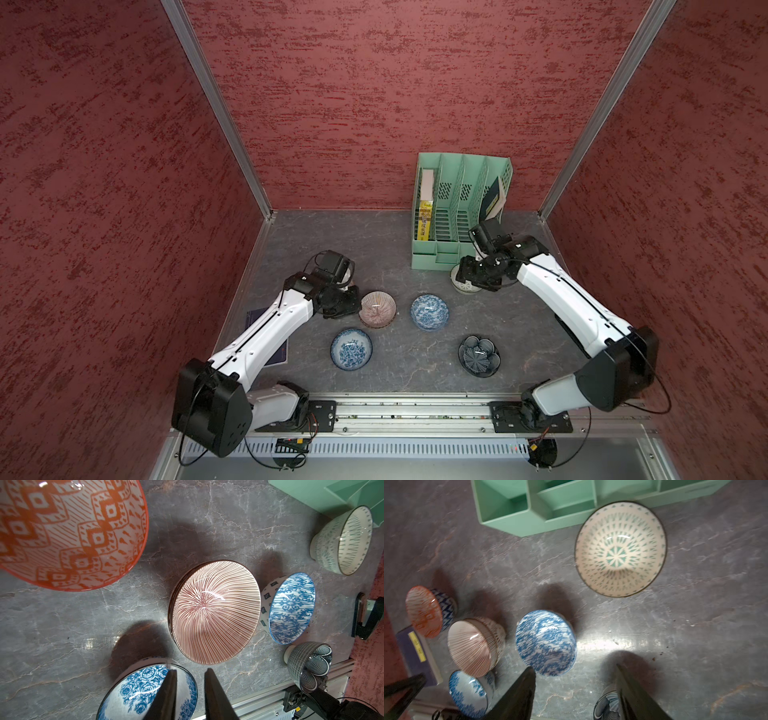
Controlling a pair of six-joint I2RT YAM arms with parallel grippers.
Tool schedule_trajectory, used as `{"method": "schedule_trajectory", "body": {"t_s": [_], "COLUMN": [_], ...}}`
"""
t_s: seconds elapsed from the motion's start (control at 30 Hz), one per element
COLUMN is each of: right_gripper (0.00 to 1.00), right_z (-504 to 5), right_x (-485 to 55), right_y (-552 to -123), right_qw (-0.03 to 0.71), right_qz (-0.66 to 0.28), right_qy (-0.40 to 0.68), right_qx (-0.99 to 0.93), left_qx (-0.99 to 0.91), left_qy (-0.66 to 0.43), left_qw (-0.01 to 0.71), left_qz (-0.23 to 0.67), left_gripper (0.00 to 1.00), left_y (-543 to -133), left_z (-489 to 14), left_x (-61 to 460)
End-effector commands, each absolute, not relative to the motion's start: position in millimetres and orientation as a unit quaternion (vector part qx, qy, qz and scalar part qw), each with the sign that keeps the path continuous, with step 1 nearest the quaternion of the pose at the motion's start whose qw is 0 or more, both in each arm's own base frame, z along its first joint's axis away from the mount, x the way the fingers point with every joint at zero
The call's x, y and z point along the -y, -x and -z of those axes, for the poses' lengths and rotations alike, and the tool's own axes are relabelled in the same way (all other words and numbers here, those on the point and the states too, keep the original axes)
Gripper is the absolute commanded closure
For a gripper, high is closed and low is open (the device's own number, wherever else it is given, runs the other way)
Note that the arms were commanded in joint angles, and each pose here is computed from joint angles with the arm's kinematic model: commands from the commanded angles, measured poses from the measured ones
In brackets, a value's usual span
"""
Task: Stack the bowls
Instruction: Pick up the bowl from the center of the board.
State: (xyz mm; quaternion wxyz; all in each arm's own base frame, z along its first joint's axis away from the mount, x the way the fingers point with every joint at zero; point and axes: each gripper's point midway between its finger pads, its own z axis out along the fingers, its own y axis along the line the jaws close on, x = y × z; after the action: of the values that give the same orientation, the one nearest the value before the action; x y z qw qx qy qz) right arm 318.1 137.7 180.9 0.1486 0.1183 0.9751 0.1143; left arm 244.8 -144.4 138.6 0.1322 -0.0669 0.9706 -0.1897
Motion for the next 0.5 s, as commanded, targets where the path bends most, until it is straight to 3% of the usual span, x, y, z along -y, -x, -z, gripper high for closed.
{"method": "schedule_trajectory", "body": {"t_s": [0.0, 0.13, 0.47], "right_gripper": [0.38, 0.4, 0.57], "right_z": [-167.4, -152.7, -108.9], "right_x": [-112.7, -94.4, -67.5], "right_y": [-334.2, -351.4, -372.8], "right_qw": [0.158, 0.152, 0.116], "right_qz": [-0.073, -0.057, -0.039], "right_qy": [-0.142, -0.171, -0.201], "right_qx": [-0.974, -0.972, -0.972], "left_qx": [-0.972, -0.971, -0.971], "left_qy": [0.072, 0.076, 0.077], "left_qw": [0.133, 0.136, 0.137], "left_qz": [0.181, 0.181, 0.183], "left_gripper": [0.73, 0.72, 0.71], "left_y": [-238.0, -234.3, -229.4], "left_z": [-138.3, -140.1, -138.9], "left_x": [138.5, 135.3, 131.9]}}
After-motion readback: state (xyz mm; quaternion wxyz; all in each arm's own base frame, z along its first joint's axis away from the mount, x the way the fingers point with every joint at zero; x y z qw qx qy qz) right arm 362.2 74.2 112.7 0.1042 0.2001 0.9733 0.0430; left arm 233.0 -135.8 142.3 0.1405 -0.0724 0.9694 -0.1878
